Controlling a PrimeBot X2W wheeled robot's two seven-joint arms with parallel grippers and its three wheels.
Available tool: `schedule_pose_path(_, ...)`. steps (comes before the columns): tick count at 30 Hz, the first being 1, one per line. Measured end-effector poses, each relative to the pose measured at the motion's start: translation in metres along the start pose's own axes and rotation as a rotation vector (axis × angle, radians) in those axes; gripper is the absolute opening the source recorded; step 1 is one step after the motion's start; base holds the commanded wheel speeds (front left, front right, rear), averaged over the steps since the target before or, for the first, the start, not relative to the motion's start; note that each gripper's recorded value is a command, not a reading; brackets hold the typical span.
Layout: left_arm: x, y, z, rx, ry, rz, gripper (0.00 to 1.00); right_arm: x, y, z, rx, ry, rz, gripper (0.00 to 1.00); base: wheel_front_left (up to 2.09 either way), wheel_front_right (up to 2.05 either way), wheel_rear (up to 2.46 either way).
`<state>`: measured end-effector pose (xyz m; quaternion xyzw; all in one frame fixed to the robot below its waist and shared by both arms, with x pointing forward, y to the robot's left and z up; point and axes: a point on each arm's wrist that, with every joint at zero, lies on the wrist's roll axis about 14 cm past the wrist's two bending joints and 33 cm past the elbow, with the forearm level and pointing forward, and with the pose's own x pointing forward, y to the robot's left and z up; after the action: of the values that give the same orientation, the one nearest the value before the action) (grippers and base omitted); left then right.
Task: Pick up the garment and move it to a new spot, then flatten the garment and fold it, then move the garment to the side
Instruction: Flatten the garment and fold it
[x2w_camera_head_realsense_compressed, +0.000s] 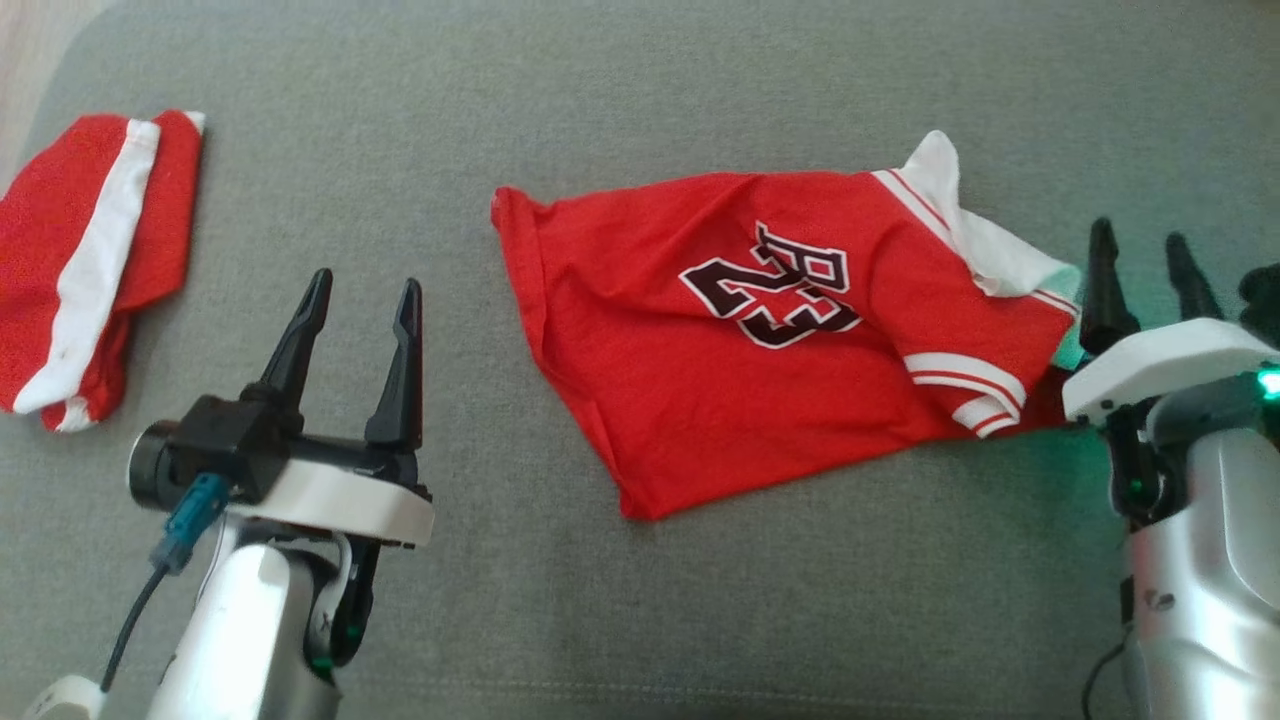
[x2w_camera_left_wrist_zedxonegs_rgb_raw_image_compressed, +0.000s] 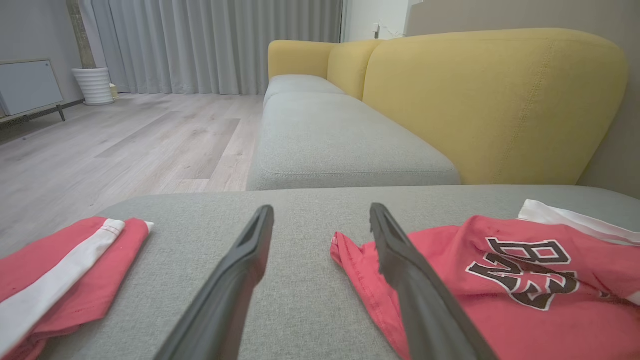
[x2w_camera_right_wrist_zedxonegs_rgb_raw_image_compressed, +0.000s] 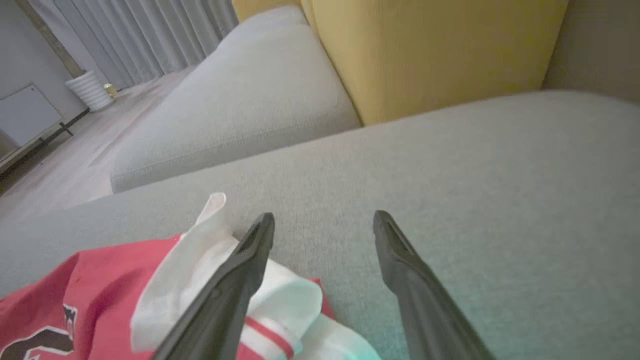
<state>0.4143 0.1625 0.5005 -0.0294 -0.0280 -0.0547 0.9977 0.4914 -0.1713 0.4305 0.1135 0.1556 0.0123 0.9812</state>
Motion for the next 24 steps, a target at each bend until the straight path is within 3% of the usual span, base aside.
schedule_pose_path(3,-0.001,-0.004,0.003,0.002,-0.009,-0.010,1.00,-0.012,0.005,0.028,-0.053,-0.118,0.020,1.00,0.00,0.00,0.00)
schedule_pose_path(11,-0.012,-0.007,0.005,0.012,-0.009,-0.015,1.00,-0.059,0.025,0.050,-0.211,-0.256,0.084,1.00,0.00,0.00,0.00)
schedule_pose_path(17,-0.021,-0.009,0.004,0.018,-0.002,-0.018,1.00,-0.087,0.038,0.044,-0.257,-0.259,0.122,1.00,0.00,0.00,0.00)
schedule_pose_path(24,-0.035,-0.010,0.002,0.021,0.008,-0.009,1.00,-0.119,0.039,0.025,-0.225,-0.211,0.132,1.00,0.00,0.00,0.00)
